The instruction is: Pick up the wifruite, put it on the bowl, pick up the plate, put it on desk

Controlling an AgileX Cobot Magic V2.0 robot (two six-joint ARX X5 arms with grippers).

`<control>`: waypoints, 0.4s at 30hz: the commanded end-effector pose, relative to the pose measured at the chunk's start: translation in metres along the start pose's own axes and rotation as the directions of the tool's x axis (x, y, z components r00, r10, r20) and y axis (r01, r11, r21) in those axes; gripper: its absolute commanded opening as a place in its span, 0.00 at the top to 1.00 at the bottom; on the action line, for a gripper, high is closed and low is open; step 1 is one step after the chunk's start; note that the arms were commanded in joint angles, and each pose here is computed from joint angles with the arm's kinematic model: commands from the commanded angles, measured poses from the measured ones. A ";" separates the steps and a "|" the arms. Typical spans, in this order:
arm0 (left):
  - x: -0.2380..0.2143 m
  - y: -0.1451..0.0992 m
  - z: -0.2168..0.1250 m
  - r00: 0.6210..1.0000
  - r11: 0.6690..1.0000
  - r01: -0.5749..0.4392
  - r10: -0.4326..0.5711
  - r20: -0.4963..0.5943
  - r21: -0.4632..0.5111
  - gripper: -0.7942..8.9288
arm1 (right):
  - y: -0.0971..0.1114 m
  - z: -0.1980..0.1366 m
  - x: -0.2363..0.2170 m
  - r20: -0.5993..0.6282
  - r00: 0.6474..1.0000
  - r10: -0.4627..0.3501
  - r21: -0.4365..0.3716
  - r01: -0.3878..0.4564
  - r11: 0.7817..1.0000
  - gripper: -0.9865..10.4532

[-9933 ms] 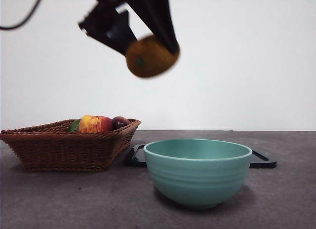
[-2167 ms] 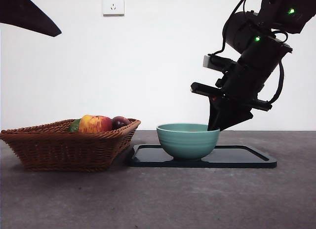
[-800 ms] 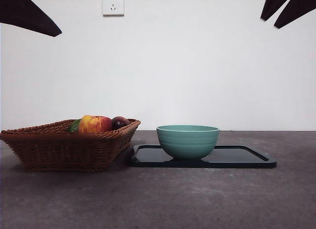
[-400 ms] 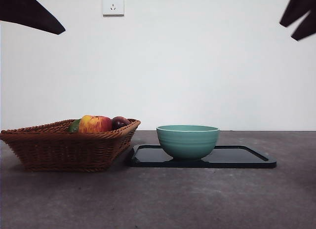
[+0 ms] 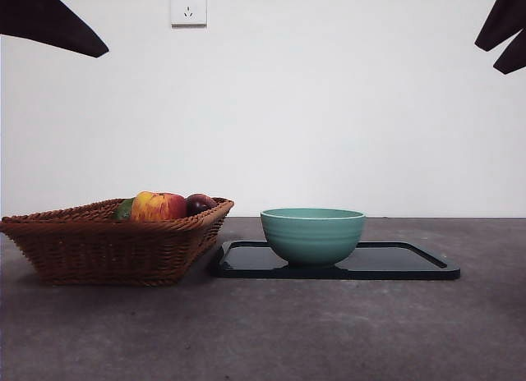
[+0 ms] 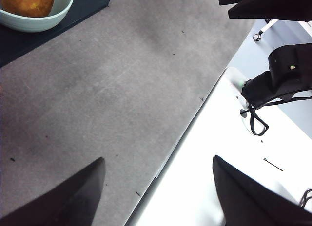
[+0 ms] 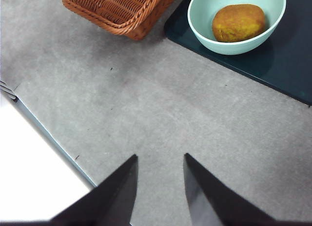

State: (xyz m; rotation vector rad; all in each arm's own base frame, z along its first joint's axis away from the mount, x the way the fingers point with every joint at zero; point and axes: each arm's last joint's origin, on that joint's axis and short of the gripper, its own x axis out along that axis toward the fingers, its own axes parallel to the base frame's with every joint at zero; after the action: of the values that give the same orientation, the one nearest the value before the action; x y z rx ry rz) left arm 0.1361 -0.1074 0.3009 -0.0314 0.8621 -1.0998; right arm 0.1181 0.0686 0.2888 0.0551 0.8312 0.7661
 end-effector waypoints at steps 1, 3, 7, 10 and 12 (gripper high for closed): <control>0.000 -0.001 0.002 1.000 1.000 0.010 -0.010 0.005 0.025 0.56 | 0.001 0.003 0.000 0.010 1.000 0.009 -0.020 -0.009 1.000 0.78; 0.000 -0.001 0.002 1.000 1.000 0.010 -0.010 0.005 0.025 0.56 | 0.001 0.003 0.000 0.010 1.000 0.009 -0.020 -0.009 1.000 0.78; 0.000 -0.001 0.002 1.000 1.000 0.010 -0.010 0.007 0.027 0.57 | 0.001 0.003 0.000 0.010 1.000 0.009 -0.020 -0.009 1.000 0.78; 0.000 -0.001 0.004 1.000 0.999 0.000 -0.001 0.025 0.039 0.56 | 0.001 0.003 0.000 0.010 1.000 0.009 -0.020 -0.009 1.000 0.78; 0.000 -0.001 0.007 0.999 0.998 -0.005 0.002 0.050 0.056 0.56 | 0.001 0.003 0.000 0.010 1.000 0.010 -0.020 -0.009 1.000 0.78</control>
State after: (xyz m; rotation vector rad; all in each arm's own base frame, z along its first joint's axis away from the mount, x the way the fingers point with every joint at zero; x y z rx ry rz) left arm 0.1386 -0.1089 0.3037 -0.0287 0.8156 -1.1025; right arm 0.1181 0.0686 0.2888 0.0552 0.8312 0.7665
